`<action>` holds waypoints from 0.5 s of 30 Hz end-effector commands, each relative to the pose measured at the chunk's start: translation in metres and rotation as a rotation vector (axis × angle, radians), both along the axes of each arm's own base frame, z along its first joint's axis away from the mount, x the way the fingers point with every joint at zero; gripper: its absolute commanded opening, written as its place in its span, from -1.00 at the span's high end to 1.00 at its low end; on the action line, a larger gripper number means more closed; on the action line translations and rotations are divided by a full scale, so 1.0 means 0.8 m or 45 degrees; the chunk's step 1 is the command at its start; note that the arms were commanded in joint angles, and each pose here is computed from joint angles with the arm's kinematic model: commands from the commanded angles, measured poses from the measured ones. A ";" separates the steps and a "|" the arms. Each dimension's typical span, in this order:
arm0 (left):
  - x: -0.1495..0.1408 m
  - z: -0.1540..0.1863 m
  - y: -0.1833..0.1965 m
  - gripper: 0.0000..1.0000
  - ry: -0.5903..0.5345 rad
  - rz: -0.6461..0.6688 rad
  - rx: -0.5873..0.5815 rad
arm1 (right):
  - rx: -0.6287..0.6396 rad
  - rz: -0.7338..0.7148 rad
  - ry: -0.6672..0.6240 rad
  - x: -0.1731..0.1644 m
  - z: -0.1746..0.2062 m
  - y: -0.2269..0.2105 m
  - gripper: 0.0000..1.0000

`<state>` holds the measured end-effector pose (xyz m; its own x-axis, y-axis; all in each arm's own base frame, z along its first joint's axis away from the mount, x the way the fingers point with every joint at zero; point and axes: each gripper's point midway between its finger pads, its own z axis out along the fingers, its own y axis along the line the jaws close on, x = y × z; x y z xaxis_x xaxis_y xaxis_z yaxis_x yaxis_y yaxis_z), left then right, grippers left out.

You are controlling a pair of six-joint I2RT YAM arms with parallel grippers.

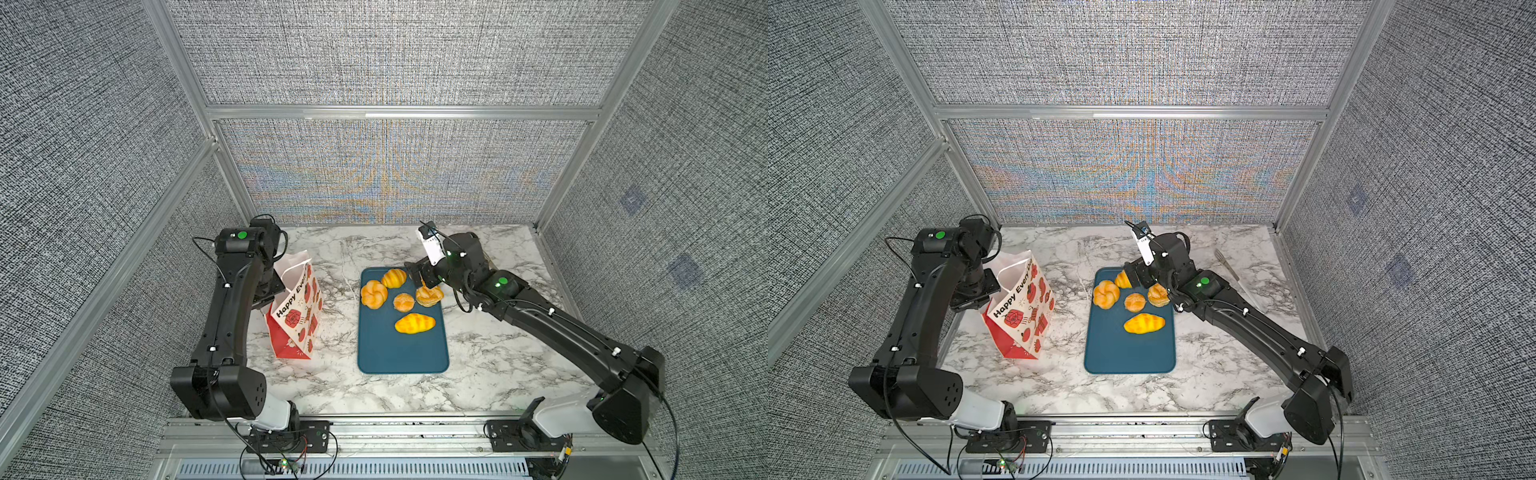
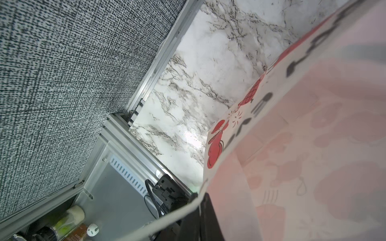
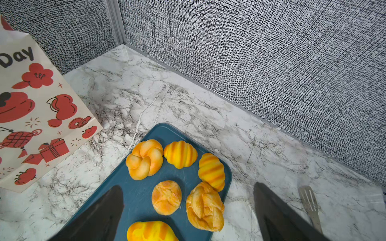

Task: Pack bread into a paper bag
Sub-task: Pick up the paper bag from the center of the board.

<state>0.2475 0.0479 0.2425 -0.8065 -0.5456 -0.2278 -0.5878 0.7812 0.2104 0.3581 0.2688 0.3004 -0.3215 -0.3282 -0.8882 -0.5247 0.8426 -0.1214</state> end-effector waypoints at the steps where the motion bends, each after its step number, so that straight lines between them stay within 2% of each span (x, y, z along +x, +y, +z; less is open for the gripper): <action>1: -0.005 -0.005 -0.008 0.95 0.020 0.013 -0.052 | 0.028 0.009 -0.018 0.001 0.010 0.004 -0.98; 9: 0.027 0.001 -0.014 0.95 -0.075 0.037 -0.085 | 0.021 0.013 -0.010 -0.001 0.011 0.002 -0.98; 15: 0.052 0.023 -0.016 0.95 -0.159 0.036 -0.100 | 0.011 0.011 -0.007 -0.003 0.013 0.000 -0.98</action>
